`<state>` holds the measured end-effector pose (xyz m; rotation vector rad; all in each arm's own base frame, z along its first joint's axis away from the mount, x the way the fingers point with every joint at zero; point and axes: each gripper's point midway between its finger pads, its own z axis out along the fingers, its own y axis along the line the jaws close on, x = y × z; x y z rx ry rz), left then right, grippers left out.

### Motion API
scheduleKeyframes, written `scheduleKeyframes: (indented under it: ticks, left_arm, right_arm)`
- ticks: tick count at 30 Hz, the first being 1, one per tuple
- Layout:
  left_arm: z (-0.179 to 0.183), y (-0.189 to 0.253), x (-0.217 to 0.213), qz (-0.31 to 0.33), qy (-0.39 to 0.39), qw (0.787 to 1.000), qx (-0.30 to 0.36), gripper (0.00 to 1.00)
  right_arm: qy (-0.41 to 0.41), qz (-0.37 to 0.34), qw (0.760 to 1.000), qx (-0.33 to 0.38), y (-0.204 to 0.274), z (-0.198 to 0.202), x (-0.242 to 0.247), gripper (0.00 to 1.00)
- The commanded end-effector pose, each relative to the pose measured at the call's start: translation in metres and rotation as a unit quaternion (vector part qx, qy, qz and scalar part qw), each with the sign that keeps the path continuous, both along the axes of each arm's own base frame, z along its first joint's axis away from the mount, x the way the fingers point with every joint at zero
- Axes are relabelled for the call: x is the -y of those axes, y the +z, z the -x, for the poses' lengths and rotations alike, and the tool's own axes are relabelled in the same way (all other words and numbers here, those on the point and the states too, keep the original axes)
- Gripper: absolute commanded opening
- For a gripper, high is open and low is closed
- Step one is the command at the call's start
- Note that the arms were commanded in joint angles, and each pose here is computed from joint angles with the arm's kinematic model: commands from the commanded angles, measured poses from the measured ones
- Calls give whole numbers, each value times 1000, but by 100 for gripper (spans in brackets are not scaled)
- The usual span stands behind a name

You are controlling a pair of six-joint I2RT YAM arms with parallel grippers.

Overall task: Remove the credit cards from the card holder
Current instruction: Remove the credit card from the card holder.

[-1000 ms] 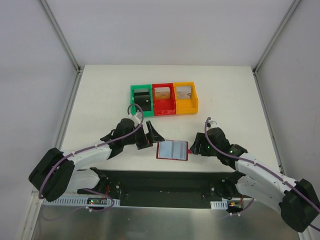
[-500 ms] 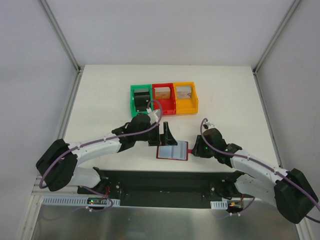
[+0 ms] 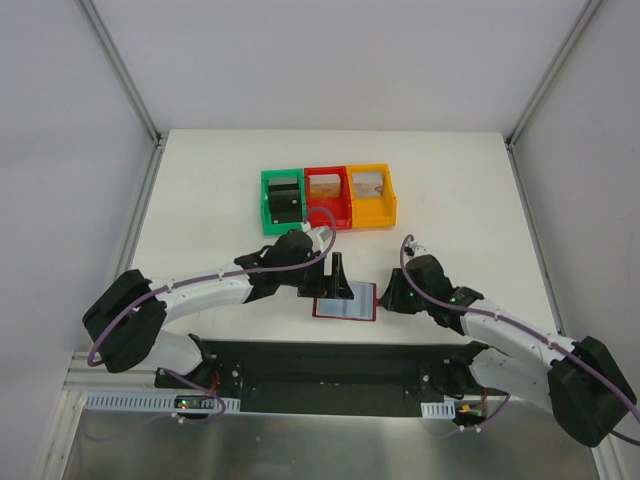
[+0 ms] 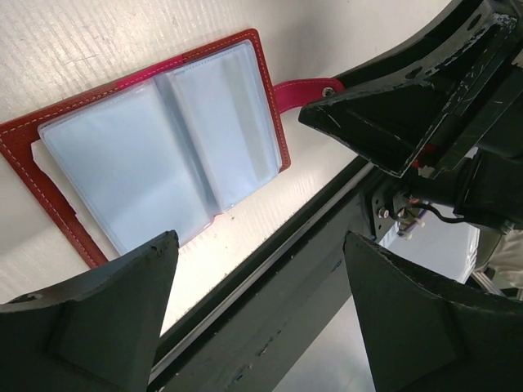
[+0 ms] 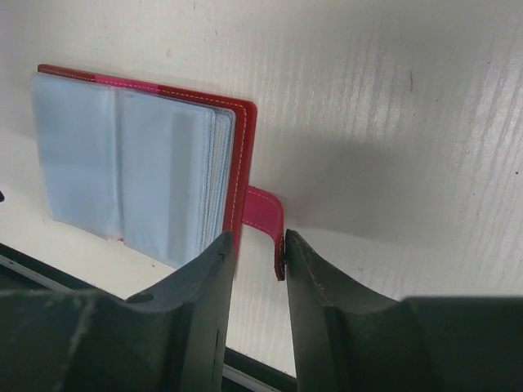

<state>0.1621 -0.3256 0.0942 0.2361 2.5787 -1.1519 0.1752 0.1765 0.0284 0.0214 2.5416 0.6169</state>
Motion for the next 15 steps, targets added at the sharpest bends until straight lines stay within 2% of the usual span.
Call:
scheduleKeyframes:
  ticks: [1, 6, 9, 13, 15]
  left_arm:
    - [-8, 7, 3, -4, 0, 1000, 21, 81]
    - [-7, 4, 3, -8, 0, 1000, 20, 80]
    - [-7, 3, 3, -9, -1, 1000, 20, 80]
    - [-10, 2, -2, -25, 2, 999, 32, 80]
    - [-13, 2, -6, -40, 12, 998, 40, 84]
  right_arm:
    - [-1, -1, 1000, 6, 3, -3, 0, 32]
    - [3, -1, 1000, 9, 5, -5, -1, 20]
    - [6, -5, 1000, 19, 10, -7, -3, 2]
    - [18, -22, 998, 47, 31, -10, -7, 0]
    - [24, -23, 997, 63, 45, -11, -6, 0]
